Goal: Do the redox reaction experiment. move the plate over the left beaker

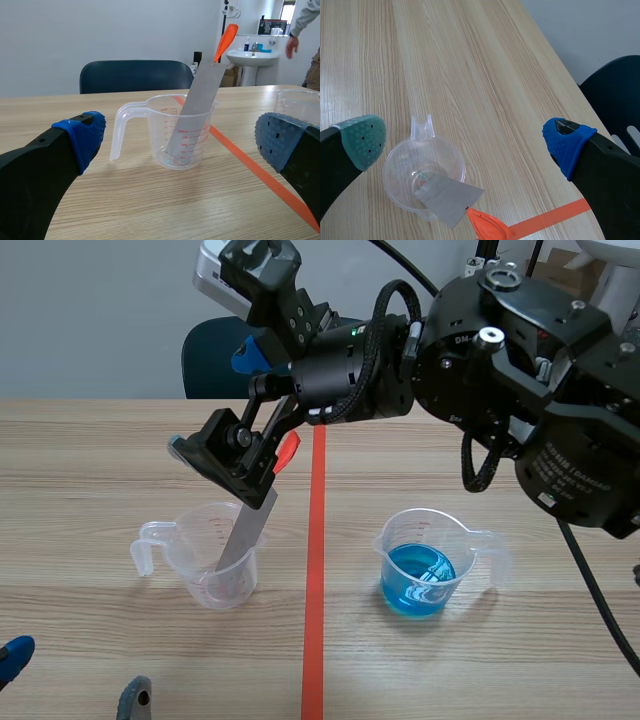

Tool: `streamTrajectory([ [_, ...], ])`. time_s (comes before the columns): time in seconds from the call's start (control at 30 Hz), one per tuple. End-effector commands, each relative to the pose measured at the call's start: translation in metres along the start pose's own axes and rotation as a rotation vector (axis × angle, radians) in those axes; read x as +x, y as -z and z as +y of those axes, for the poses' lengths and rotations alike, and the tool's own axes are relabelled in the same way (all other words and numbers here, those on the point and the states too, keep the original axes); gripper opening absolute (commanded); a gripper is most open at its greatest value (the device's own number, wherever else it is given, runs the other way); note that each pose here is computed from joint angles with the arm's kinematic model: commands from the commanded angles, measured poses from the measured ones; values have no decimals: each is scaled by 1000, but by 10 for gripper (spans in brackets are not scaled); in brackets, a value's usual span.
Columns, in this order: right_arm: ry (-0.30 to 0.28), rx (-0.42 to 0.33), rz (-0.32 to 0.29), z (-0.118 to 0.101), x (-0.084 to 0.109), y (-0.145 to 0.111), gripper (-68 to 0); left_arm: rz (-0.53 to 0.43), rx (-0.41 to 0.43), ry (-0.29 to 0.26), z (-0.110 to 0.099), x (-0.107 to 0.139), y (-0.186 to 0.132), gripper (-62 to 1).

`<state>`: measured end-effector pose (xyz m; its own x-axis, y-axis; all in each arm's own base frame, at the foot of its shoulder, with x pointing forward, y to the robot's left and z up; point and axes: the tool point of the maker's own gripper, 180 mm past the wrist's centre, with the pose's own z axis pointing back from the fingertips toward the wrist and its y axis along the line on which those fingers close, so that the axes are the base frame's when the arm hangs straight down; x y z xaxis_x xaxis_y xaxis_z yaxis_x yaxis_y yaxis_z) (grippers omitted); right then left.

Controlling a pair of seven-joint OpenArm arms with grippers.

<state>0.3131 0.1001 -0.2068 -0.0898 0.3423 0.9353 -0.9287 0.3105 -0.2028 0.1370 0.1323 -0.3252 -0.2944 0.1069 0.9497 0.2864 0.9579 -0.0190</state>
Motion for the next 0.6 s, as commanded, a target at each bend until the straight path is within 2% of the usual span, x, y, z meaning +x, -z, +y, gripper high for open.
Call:
streamTrajectory([
  [0.0, -14, -6, -37, -5, 13, -1, 4, -26, 5, 6, 2, 5, 2, 14],
  [0.57, -14, -6, -30, -5, 12, -1, 4, -26, 5, 6, 2, 5, 2, 14],
])
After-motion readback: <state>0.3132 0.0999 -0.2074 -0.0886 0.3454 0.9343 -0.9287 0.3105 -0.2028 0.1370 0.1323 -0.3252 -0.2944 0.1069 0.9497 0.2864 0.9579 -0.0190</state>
